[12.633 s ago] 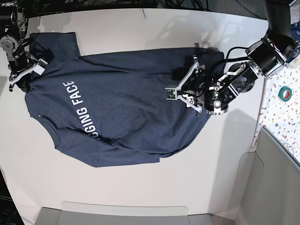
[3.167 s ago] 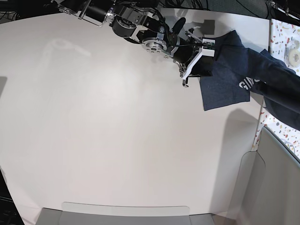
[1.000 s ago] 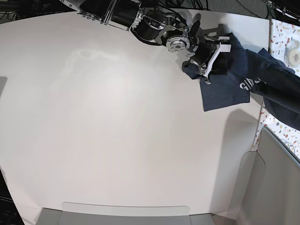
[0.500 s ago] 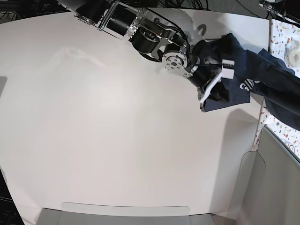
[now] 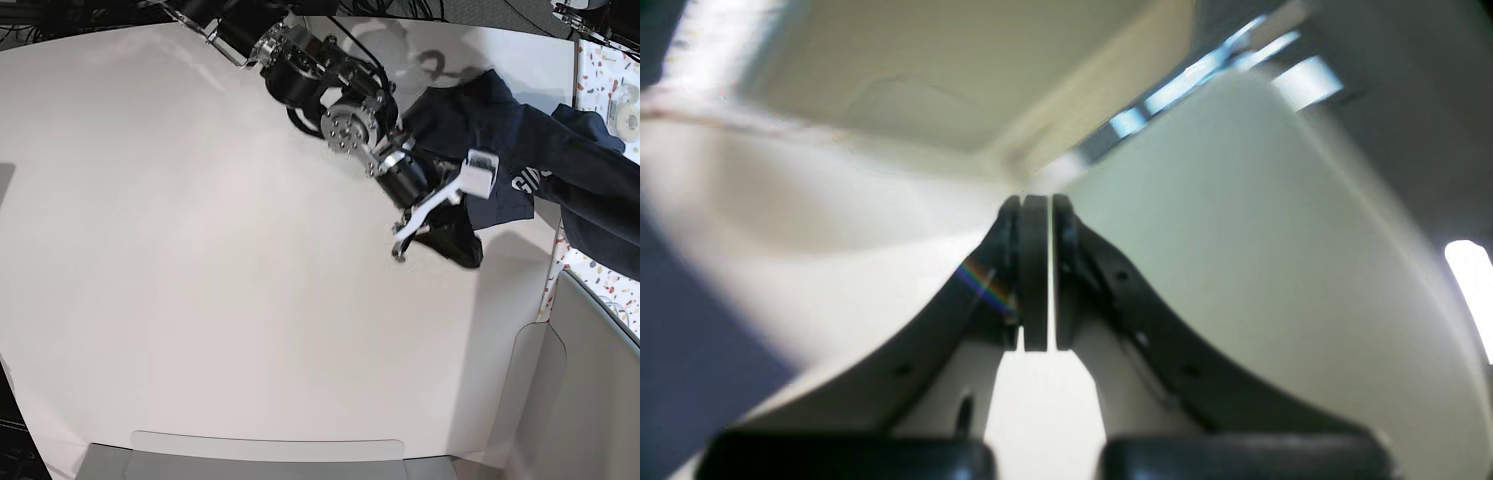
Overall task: Layout the t-shirt on the table in an organized manner, then fold the t-shirt properly
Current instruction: 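Lower the right gripper onto the t-shirt fabric beside the left gripper, then grasp the navy t-shirt edge with the right gripper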
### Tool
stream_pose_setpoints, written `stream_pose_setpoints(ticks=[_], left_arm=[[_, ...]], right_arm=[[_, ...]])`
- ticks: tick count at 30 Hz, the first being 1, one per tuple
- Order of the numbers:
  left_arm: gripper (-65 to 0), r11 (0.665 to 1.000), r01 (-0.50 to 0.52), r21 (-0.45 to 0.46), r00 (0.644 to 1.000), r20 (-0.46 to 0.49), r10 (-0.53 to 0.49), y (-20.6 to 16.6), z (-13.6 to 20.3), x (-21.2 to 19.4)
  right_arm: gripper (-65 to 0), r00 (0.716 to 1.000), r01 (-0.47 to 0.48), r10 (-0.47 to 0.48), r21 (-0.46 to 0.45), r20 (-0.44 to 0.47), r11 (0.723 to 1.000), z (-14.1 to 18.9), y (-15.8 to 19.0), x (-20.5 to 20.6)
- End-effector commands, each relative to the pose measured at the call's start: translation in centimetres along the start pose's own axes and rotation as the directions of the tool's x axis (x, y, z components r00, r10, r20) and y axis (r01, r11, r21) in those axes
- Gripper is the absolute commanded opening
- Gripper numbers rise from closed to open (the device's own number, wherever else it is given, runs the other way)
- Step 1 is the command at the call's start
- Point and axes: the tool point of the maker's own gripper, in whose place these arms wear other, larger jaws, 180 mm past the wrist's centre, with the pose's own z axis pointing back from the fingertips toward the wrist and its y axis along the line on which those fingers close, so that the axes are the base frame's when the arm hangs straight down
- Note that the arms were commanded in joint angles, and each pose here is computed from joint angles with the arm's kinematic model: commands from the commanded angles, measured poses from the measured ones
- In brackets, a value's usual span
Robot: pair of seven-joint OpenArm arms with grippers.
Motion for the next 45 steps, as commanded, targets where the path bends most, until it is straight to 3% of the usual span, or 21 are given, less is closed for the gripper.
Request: stream_pose_setpoints(ticks=[1,4,7,12,14,24,28,33,40,45], left_arm=[[-65.0,1.000,0.020,-0.022,0.999,0.045,-0.019,-0.4,-0.2,1.5],[-65.0,1.000,0.019,-0.022,0.999,0.038,-0.018,-0.4,-0.2,1.4],[-65.0,1.000,0.018,-0.019,0.999,0.035,-0.017,-0.4,-0.1,1.3],[-65.0,1.000,0.013,-0.018,0.999,0.031,-0.013,-0.3,-0.1,1.1],[-65.0,1.000,0.012,-0.017,0.999,0.033,-0.012,-0.3,-0.1,1.1],[-65.0,1.000,-0.015,-0.025,0.999,0.028,0.015,-0.5,-0.3,0.4],[-65.0,1.000,-0.015,-0.025,0.999,0.028,0.015,-0.5,-0.3,0.4],[-65.0,1.000,-0.015,-0.025,0.999,0.028,0.015,-0.5,-0.3,0.4],[-65.0,1.000,-0.015,-0.025,0.999,0.028,0.015,-0.5,-0.3,0.4],[-65.0,1.000,-0.014,-0.026,0.999,0.030,0.015,-0.5,-0.3,0.4]], right_arm=[[-62.7,0.999,0.005,-0.010,0.105,0.049,0.994,0.5,3.4,2.2],[-51.4,0.996,-0.088,0.077,0.307,0.048,0.948,2.5,9.5,1.8],[-42.4,0.984,-0.168,0.177,0.369,0.010,0.914,3.4,11.0,0.3],[-40.9,0.980,-0.188,0.199,0.381,0.011,0.905,3.5,11.0,-0.2],[-40.8,0.973,-0.217,0.231,0.413,0.017,0.885,3.5,11.1,-0.8],[-40.4,0.983,-0.161,0.182,0.504,0.006,0.849,-0.5,10.4,-2.3],[-38.7,0.983,-0.176,0.175,0.592,0.060,0.786,0.0,10.8,-1.5],[-39.1,0.991,-0.131,0.083,0.677,0.103,0.725,0.8,10.9,0.1],[-39.2,0.992,0.018,-0.106,0.756,0.068,0.654,0.5,12.7,0.8],[-39.2,0.991,0.091,-0.137,0.796,-0.011,0.599,0.4,15.5,-2.1]])
